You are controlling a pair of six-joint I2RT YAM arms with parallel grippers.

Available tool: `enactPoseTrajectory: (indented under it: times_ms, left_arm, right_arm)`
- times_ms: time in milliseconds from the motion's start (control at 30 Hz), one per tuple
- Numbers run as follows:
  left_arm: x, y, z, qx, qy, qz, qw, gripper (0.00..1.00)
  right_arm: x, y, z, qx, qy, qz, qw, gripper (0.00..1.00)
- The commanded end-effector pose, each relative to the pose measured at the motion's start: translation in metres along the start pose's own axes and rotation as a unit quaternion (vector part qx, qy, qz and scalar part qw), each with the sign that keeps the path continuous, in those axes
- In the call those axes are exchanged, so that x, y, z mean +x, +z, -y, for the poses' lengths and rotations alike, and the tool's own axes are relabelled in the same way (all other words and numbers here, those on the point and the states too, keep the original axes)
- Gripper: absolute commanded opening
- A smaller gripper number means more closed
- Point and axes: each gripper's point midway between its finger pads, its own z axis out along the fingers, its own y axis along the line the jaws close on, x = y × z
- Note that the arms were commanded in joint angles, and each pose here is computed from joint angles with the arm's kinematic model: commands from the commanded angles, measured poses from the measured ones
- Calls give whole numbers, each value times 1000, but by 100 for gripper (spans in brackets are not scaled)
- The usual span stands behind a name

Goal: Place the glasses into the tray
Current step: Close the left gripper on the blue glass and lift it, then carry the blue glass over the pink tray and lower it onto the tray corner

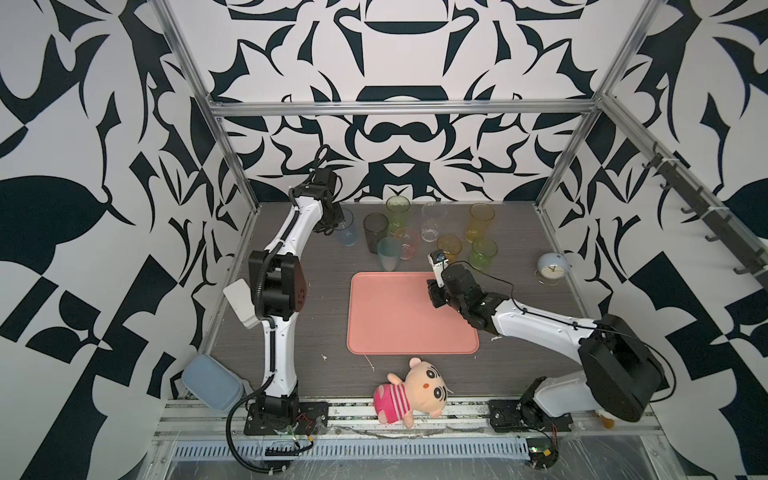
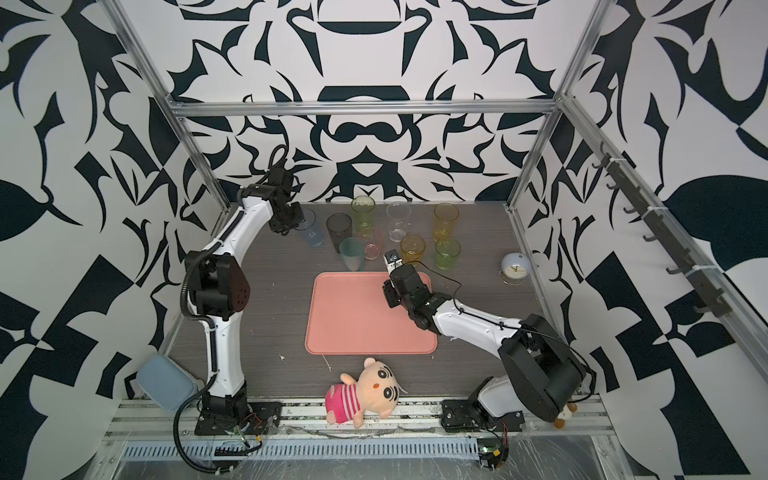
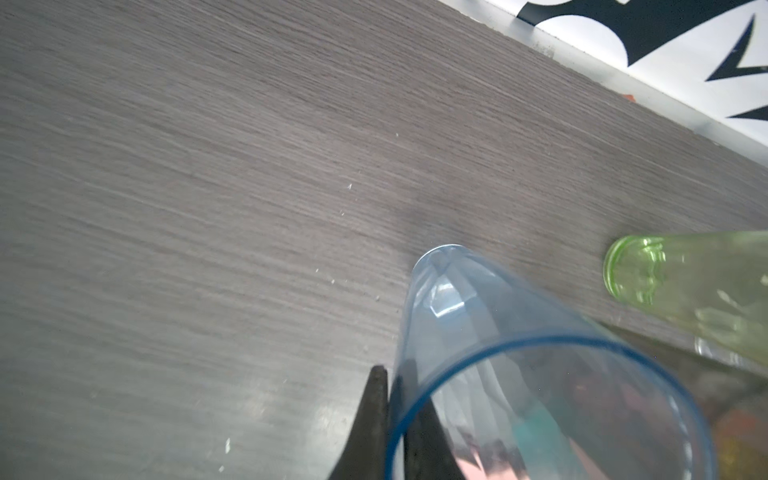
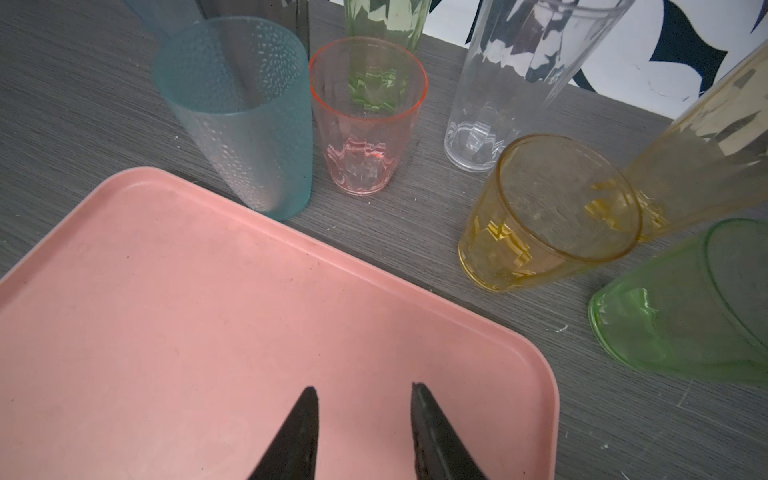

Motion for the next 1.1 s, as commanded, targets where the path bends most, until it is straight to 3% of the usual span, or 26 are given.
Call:
enactPoseTrajectory:
  times_ms: [0, 367, 700, 833, 1000, 1067]
  left_arm:
    - [4, -46, -10, -1, 4, 13, 1000, 0]
    - [32, -117, -38, -30, 27, 37, 998, 0]
    - [73, -136, -21, -12, 74, 30, 997, 0]
    - [90, -144, -10, -3, 90, 27, 996, 0]
    - [112, -148, -1, 7, 102, 20, 995, 0]
    - [122, -148, 3, 11, 109, 15, 994, 0]
  right_arm:
    - [-22, -4, 0, 6, 3, 26, 1000, 40]
    - [-21, -5, -1, 6, 2, 25, 1000, 40]
    - [-20, -6, -2, 2, 12, 24, 1000, 43]
    - [-20, -8, 0, 7, 13, 25, 1000, 53]
    - [-20, -10, 6, 24, 12, 26, 999, 55]
    - [-20, -12, 9, 29, 13, 27, 999, 67]
